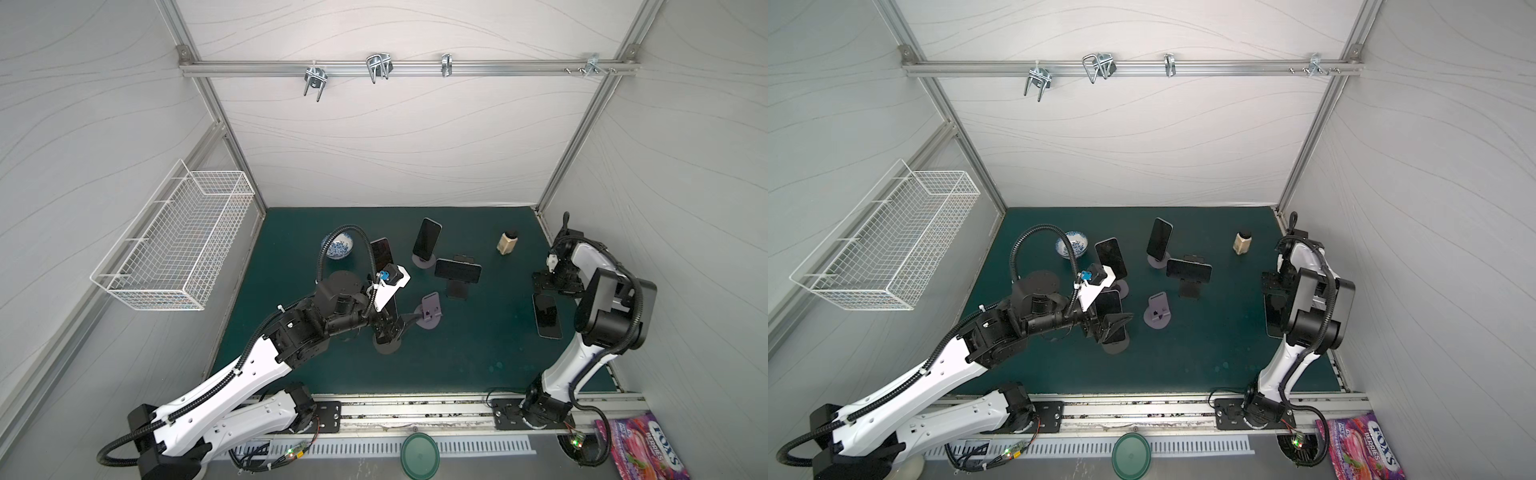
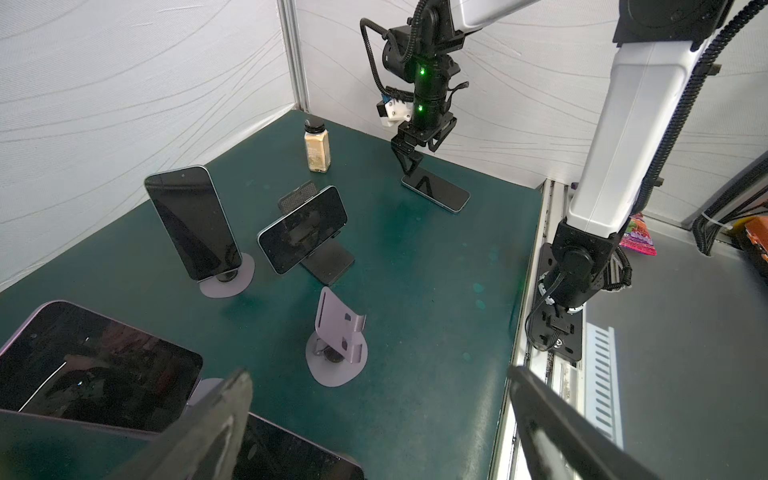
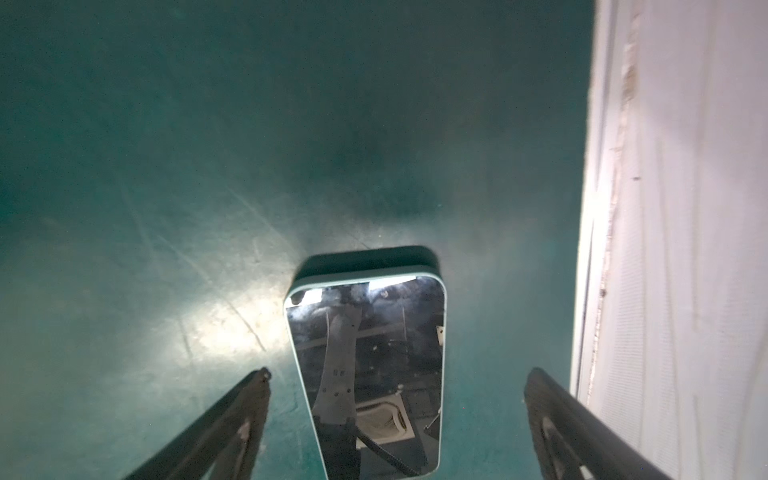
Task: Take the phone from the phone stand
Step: 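Lower the light-blue phone flat onto the table and open the right gripper, then raise the right gripper toward the pink phone while the left gripper moves above it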
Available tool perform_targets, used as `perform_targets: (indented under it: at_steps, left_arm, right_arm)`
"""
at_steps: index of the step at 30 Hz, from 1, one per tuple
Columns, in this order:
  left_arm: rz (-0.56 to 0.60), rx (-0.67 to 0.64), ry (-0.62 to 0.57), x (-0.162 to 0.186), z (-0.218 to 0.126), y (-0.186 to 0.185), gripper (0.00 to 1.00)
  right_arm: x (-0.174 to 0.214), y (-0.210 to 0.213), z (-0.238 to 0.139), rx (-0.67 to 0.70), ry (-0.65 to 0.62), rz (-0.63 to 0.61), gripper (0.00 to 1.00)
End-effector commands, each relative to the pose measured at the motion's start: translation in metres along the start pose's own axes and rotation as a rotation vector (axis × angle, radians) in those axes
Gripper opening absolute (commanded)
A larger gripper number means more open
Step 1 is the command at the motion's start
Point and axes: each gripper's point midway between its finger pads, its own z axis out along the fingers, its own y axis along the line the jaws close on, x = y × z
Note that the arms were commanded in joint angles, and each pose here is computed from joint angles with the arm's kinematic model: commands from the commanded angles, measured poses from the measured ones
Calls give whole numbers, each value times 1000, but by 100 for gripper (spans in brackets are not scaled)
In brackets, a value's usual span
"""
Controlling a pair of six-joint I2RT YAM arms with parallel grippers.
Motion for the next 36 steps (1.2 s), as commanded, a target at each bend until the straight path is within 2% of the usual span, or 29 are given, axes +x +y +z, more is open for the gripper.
perform_targets:
  at_steps: [1,11,17,21,25,29,34,36]
  left_arm:
    - [22,0,-79,-28,-11,-3,97]
    - [-14,-14,-75,-32,-7,1,97]
    - [-32,-45,-68,-38,-5,7,95]
    - [-56,-99,-46,-40,-5,17,95]
    - [-106,-176,-38,-42,-9,30,93]
    - [-222,-321,-5,-36,-20,52,89]
    - [-340,-461,61,-11,-40,69,87]
    - [-377,-497,65,-3,-48,72,87]
  right_arm:
    - [-11,-1,-32,-12,-87,23,97]
    - [-35,24,-120,-66,-336,24,97]
    - [-33,65,-175,-214,-504,-3,95]
    - [-16,104,-205,-306,-597,-42,93]
    - [6,140,-222,-429,-633,-56,90]
    - [33,178,-239,-533,-669,-96,87]
    - [67,216,-269,-626,-755,-157,84]
    - [84,235,-278,-661,-765,-222,84]
